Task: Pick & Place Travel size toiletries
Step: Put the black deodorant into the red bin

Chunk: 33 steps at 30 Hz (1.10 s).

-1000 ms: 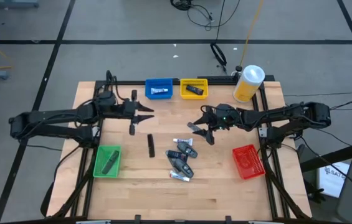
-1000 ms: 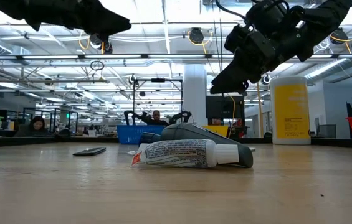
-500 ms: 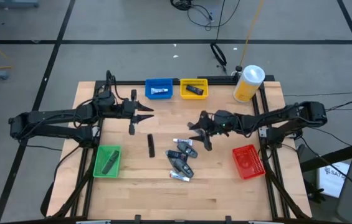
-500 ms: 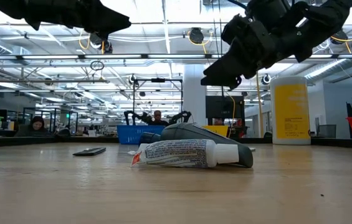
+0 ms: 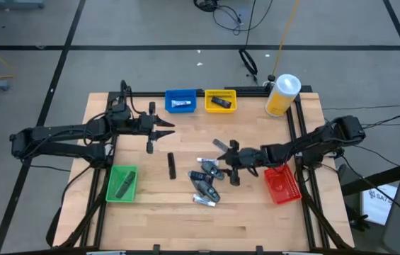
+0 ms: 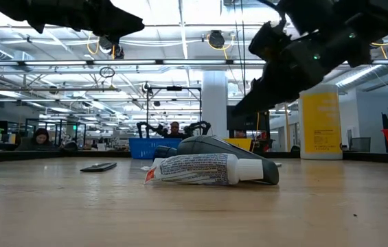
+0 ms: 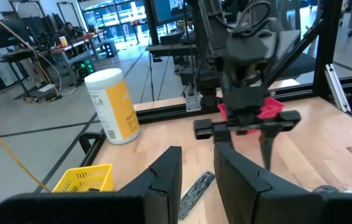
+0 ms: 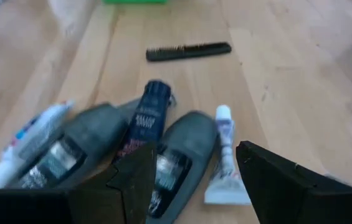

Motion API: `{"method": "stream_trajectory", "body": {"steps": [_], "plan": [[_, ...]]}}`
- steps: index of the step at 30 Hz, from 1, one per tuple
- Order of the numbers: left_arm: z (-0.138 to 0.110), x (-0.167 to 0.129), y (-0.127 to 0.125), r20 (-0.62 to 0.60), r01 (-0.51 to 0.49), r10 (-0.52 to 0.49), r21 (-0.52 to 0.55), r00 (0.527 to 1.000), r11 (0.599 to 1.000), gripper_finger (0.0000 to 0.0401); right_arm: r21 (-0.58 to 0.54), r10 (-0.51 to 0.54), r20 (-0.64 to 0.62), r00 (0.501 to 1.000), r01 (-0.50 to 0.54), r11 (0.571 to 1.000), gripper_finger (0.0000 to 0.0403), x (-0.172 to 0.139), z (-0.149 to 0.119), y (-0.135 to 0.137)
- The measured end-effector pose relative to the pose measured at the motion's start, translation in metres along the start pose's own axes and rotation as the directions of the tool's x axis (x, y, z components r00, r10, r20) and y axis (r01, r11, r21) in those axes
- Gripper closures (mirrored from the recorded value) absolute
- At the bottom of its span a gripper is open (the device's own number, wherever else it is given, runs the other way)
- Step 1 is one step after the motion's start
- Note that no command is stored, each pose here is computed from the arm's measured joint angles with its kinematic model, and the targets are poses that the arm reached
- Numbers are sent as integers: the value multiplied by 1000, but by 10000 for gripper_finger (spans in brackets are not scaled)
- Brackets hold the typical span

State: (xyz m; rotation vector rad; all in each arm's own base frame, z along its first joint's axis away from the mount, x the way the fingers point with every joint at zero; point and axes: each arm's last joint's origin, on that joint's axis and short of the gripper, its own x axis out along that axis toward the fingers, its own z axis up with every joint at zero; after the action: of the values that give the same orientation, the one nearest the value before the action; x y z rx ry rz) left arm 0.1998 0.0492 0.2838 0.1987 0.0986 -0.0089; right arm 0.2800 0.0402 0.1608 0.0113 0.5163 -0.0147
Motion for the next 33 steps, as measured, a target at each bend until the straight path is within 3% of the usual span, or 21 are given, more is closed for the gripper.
{"method": "stream_trajectory", "body": {"steps": [5,13,18,26,33], "plan": [[0,0,0,0,0,0,0,1000,1000,308,-9,-4,33,999,5,1000,190,-5,0,24],[0,0,0,1,1,-1,1,1000,1000,308,91,57,42,997,-61,994,190,0,-12,53],[0,0,0,1,1,-1,1,1000,1000,308,129,-69,47,996,63,990,182,21,-26,45],[0,0,0,1,0,0,1,1000,1000,308,88,-203,57,977,198,976,121,42,-44,37],[0,0,0,0,0,0,0,1000,1000,308,81,-219,17,976,217,973,140,47,-51,30]]}}
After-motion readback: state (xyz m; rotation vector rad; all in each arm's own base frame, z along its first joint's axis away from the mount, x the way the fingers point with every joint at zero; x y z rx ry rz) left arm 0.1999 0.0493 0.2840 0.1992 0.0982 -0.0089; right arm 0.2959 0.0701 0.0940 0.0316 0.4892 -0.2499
